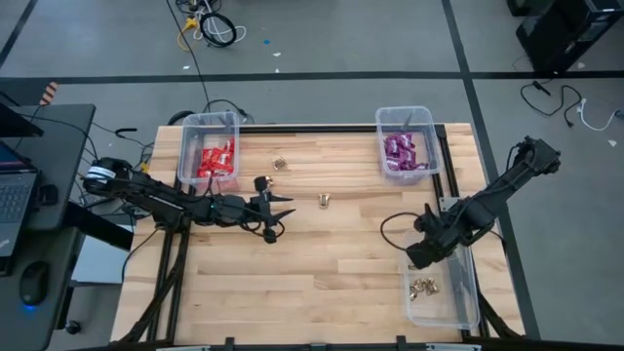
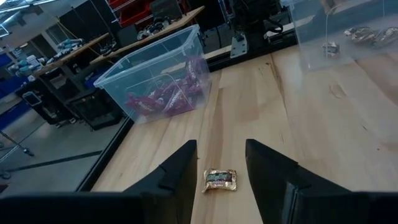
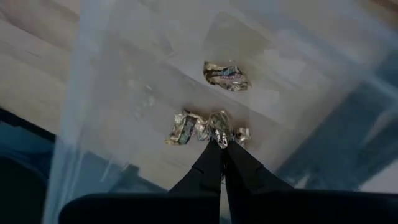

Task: Sort candy
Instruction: Put the yellow candy into the bottom right transparent bin

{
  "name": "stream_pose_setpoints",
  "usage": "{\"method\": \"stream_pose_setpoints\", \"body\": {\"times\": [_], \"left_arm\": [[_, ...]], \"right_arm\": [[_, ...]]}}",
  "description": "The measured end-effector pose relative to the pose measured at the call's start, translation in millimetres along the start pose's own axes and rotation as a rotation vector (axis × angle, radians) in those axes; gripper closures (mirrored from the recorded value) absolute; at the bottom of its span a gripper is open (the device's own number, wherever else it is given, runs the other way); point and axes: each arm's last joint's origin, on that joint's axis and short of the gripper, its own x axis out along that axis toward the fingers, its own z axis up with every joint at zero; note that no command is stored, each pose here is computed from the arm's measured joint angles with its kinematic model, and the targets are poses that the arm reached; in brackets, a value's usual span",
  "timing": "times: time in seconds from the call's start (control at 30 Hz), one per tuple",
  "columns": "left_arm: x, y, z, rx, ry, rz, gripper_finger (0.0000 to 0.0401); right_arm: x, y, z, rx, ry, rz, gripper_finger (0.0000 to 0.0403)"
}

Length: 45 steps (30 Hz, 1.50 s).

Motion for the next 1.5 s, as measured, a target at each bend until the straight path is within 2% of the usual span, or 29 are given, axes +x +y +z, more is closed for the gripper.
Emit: {"method": "stream_pose_setpoints", "body": {"times": [0.47, 0.77, 1.0, 1.23, 1.5], "left_arm": [[0.0, -0.1, -0.6, 0.003, 0.006, 0.001, 0.0261], [0.0, 0.0, -0.6, 0.003, 0.007, 0.001, 0.0261], [0.0, -0.1, -0.6, 0.003, 0.007, 0.001, 0.0261], [0.0, 0.0, -0.7, 0.003, 0.007, 0.001, 0.0261], [0.0, 0.0, -1.0, 0.003, 0.008, 0.001, 0.0261]], "right_arm": [[25.8, -14.1, -18.6, 0.010, -0.143, -0.001, 0.0398], [42.9, -11.2, -26.8, -0.014, -0.224, -0.075, 0.0399], [53.3, -8.2, -28.2, -0.016, -0.237, -0.149, 0.0399], [49.1, -3.8, -29.5, -0.020, -0.255, -0.098, 0.0398], [49.1, -3.8, -29.8, -0.021, -0.245, -0.105, 0.0378]]}}
